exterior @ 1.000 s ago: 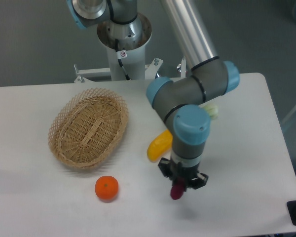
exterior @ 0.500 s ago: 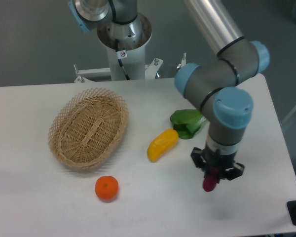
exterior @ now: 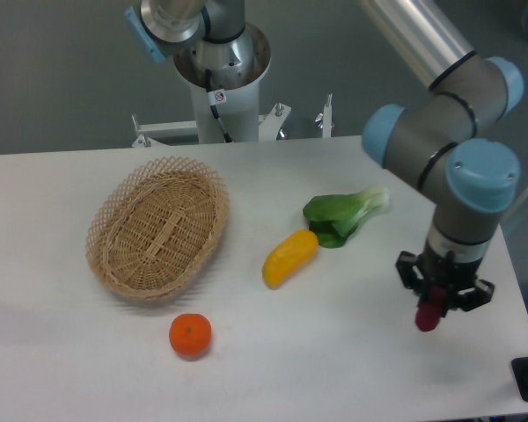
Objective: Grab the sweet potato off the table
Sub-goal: 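Lift the held sweet potato and carry it away from the basket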
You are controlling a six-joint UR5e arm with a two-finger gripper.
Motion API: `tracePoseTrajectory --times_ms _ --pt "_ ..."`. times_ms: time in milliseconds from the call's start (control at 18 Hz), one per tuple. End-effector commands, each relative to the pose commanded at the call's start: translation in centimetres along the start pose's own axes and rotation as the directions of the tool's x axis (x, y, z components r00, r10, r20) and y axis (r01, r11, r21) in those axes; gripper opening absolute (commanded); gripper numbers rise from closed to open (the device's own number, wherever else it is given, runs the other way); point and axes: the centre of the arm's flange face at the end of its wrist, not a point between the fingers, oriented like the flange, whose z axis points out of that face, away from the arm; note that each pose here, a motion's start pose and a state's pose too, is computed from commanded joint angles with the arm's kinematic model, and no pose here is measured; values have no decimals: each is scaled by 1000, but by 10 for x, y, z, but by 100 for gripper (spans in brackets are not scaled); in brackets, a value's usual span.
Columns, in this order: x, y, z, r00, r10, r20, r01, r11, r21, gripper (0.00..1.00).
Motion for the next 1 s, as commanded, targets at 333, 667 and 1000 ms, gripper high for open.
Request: tracePoseTrajectory --times_ms 333,667,1000 --pt "-20 23 4 998 56 -21 -57 996 -65 22" --pt "-32 39 1 996 80 -32 -82 994 -70 23" --pt "-33 41 3 996 79 -32 -81 994 -77 22"
